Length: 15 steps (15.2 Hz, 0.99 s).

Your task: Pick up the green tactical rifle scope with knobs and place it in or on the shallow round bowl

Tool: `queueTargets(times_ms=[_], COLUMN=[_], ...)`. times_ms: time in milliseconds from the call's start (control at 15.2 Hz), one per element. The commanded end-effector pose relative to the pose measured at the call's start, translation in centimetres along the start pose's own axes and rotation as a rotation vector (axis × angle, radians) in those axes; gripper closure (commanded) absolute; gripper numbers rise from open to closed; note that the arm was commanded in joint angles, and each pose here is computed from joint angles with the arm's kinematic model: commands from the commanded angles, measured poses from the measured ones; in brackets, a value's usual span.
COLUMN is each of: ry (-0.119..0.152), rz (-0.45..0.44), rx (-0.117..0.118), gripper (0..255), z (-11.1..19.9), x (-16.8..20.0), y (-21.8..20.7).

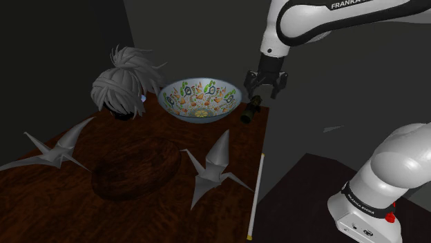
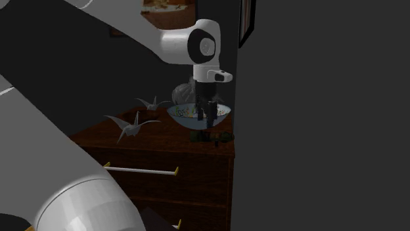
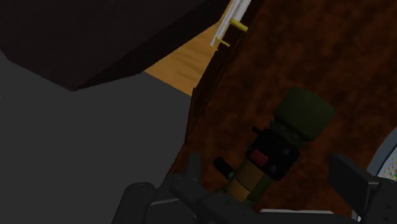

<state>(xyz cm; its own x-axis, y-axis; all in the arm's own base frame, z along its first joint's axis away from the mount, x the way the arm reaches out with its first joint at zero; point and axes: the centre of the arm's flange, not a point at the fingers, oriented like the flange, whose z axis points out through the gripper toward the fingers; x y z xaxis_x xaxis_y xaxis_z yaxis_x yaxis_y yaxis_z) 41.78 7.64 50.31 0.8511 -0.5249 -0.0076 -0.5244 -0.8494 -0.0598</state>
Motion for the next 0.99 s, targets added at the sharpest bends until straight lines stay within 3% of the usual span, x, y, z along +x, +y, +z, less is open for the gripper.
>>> queueTargets(times_ms=[0,132,594,924], ry=[-0.012,-0.02,-0.02,-0.02], rz=[0.114,0.181,0.181,0.181], rx=[0.013,0.021,0.021,0.021], gripper=[0,0,0,0], z=[1.7,2.8,6.8,6.8], x=[1.7,2.8,2.7,2.7], y=[-0.9,-1.6,-1.7,-1.7])
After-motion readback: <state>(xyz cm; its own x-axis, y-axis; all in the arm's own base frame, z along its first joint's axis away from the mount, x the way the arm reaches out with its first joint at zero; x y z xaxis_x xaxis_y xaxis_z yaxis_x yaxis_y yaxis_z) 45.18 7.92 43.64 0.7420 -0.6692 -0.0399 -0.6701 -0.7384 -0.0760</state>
